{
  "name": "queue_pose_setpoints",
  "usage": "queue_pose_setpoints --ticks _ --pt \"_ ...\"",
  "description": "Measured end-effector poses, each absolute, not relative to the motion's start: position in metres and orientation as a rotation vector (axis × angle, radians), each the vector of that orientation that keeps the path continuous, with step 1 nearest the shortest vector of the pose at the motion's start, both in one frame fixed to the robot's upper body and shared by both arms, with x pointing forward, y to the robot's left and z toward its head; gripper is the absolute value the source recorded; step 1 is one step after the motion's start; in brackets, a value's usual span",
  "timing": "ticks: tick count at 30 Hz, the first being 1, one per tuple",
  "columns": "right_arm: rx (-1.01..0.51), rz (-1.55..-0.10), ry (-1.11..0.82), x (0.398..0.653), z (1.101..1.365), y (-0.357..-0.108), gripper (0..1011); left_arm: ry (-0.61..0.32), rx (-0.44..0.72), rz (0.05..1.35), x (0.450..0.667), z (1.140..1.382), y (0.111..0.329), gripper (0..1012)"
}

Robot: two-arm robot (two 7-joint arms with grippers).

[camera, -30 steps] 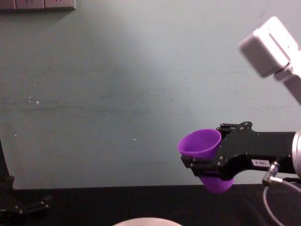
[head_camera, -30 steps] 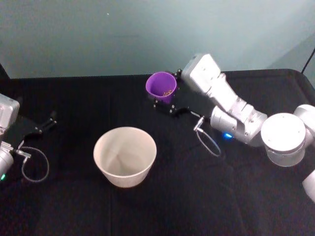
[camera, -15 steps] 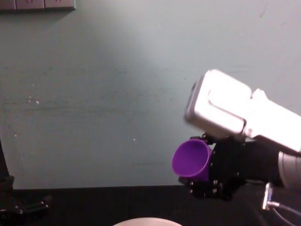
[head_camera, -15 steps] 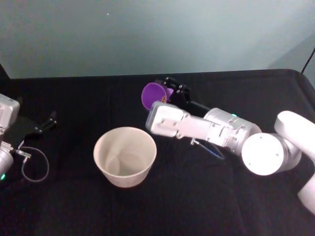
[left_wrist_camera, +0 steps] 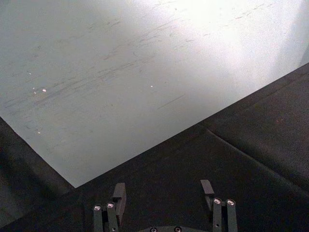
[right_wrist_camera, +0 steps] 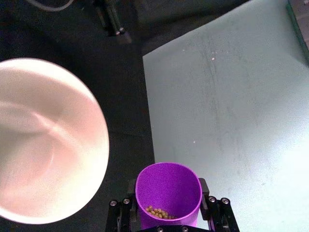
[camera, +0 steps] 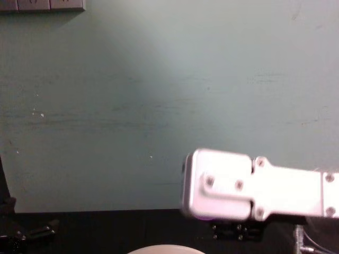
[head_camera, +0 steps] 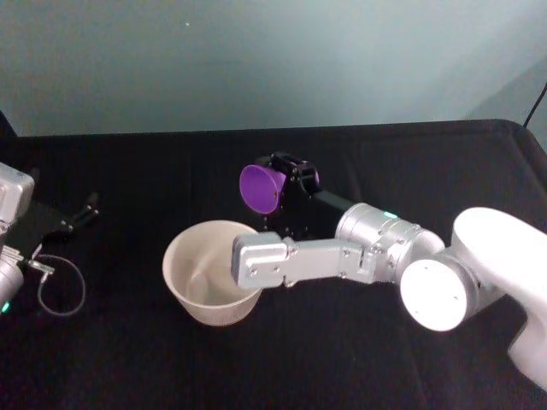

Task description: Pick up the cup and pour the mung beans from the cup into the bowl.

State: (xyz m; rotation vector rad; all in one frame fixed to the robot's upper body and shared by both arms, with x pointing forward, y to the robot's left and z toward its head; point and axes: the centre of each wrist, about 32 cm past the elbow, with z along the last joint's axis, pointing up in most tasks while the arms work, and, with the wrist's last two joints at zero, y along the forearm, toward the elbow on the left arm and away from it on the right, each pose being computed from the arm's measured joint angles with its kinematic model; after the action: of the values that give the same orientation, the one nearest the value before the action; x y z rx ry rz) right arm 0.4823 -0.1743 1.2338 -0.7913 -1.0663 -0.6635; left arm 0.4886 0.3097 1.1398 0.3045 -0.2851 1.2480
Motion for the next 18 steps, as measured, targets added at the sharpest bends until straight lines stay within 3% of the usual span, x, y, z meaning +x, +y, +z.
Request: queue_pose_setpoints --ticks 18 --pt "-0.901 -0.621 -1.3 0.469 1.227 -0.16 724 -0.285 0.304 1.248 0.489 1.14 0.31 1000"
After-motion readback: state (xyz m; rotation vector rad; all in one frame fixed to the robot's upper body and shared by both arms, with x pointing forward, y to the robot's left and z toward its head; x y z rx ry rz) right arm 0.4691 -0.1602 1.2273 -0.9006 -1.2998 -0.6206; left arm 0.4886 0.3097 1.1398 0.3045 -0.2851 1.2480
